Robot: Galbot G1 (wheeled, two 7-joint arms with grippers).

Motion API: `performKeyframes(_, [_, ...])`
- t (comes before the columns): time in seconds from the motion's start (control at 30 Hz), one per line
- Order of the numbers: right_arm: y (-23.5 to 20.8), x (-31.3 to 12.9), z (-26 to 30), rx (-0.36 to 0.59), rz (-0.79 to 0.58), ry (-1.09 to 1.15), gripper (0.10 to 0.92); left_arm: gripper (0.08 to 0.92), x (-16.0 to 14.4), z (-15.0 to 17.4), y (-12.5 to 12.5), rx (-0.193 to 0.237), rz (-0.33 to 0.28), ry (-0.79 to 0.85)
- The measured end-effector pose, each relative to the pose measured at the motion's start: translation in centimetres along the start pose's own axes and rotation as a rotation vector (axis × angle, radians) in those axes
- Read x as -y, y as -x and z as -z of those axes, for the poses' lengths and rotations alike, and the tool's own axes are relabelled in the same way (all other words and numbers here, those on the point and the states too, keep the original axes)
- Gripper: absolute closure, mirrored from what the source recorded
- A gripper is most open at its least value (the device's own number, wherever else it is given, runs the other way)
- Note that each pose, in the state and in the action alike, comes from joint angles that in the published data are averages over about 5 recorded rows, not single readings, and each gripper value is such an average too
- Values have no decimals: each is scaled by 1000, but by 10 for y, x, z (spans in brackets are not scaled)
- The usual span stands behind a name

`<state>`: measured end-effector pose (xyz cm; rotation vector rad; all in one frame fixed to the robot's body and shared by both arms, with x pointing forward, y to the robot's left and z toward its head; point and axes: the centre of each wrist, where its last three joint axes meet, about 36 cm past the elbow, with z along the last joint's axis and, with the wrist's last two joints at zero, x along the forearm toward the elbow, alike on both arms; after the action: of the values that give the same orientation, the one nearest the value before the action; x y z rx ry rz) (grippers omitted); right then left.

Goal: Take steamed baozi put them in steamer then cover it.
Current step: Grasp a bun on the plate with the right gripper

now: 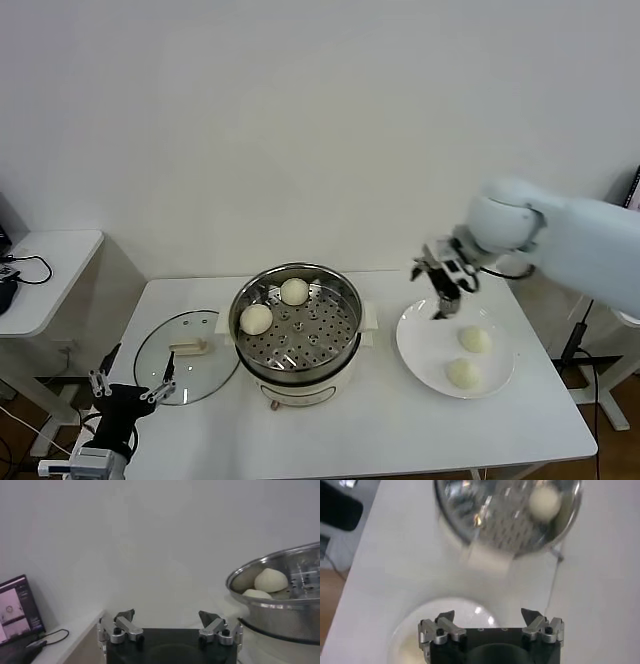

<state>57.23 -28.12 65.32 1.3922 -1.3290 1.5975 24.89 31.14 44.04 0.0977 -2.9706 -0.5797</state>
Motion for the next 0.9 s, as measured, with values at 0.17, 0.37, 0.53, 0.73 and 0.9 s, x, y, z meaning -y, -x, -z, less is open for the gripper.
performKeyframes(0.17, [21, -34, -34, -17, 21, 25, 199, 177, 2, -2, -1, -9, -6, 1])
performKeyframes(0.37, [51, -64, -58, -35, 55, 50, 200, 177, 1, -1, 1, -11, -7, 4])
performKeyframes(0.53, [74, -79, -71, -47, 77, 67, 199, 177, 1, -3, 0, -21, -2, 5])
performKeyframes(0.73, [100, -88, -81, -59, 103, 89, 199, 177, -2, -7, -2, -34, 7, 8])
performKeyframes(0.9, [120, -92, -85, -63, 118, 104, 200, 177, -2, -9, -1, -39, 11, 7])
